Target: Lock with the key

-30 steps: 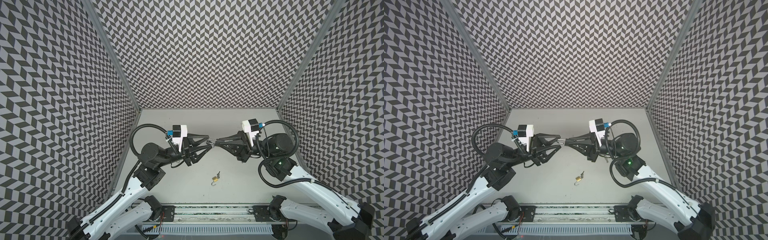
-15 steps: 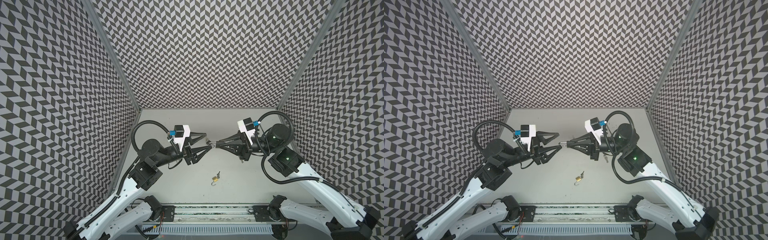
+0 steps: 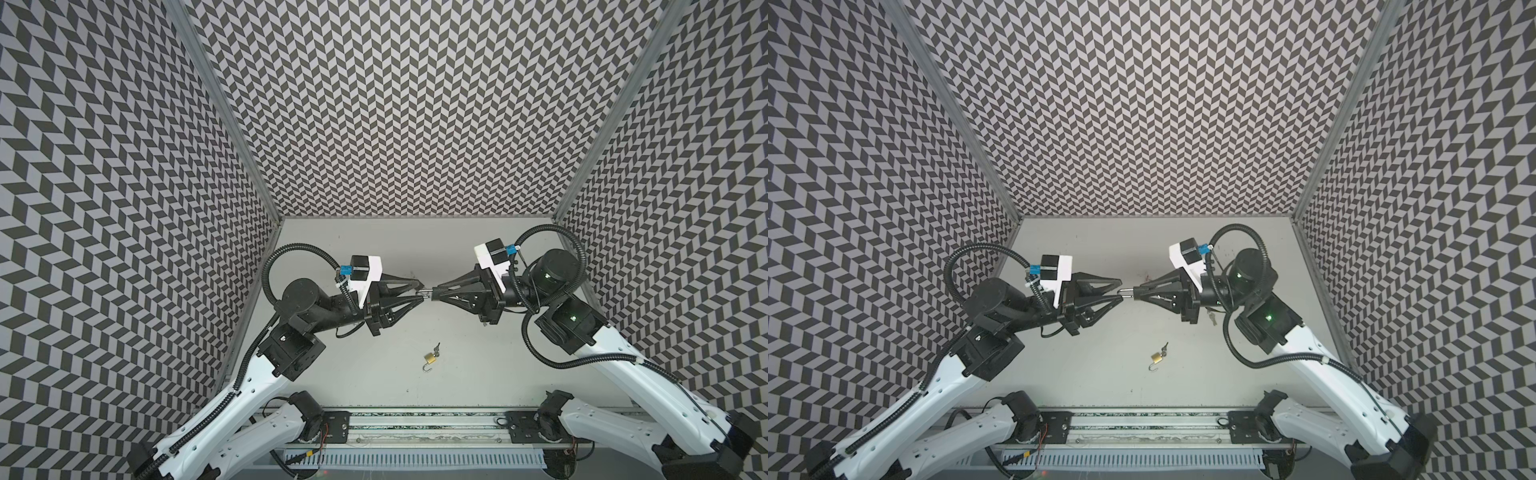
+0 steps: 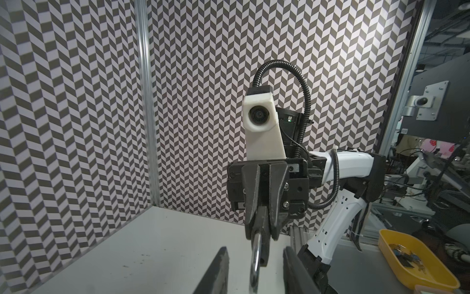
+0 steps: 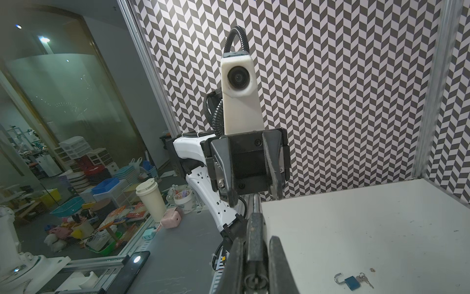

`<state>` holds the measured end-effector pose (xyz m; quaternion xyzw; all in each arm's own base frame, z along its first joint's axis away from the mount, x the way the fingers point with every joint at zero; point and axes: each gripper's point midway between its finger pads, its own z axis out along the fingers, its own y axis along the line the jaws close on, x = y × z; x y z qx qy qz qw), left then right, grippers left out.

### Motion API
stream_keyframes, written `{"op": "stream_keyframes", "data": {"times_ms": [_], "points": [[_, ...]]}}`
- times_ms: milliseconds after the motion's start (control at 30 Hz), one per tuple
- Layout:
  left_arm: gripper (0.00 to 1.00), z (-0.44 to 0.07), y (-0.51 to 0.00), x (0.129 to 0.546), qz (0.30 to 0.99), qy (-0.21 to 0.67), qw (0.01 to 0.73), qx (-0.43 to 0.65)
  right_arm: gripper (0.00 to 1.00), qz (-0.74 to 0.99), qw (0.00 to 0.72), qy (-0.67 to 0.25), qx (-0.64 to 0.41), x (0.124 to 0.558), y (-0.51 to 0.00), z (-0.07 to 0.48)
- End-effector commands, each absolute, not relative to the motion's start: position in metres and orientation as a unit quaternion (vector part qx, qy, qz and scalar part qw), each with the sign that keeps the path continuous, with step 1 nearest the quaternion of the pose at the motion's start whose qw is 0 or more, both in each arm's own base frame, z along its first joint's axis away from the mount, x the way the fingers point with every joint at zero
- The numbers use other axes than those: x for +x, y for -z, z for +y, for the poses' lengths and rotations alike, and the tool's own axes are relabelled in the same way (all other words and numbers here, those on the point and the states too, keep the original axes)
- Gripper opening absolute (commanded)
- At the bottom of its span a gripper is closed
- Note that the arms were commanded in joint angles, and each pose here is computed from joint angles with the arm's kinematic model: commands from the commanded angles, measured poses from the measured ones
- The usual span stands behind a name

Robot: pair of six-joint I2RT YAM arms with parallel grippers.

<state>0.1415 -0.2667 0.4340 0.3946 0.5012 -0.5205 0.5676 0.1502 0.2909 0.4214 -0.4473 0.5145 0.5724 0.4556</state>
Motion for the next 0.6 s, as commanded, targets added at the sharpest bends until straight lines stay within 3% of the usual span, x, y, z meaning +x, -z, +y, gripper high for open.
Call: {"op": "stream_keyframes", "data": {"times_ms": [0, 300, 567], "points": [[0.39, -0.2678, -0.4358, 0.1343, 0.482, 0.530, 0.566, 0.408, 0.00, 0.482, 0.487, -0.572, -0.451, 0.1443, -0.4387, 0.2849], [0.33, -0.2716, -0.4309, 0.1335, 0.484, 0.537, 0.554, 0.413, 0.00, 0.476, 0.496, -0.575, -0.444, 0.1437, -0.4416, 0.2828], [0.10, -0.2711, -0.4314, 0.1329, 0.484, 0.538, 0.554, 0.412, 0.00, 0.476, 0.498, -0.575, -0.442, 0.1432, -0.4419, 0.2817]]}}
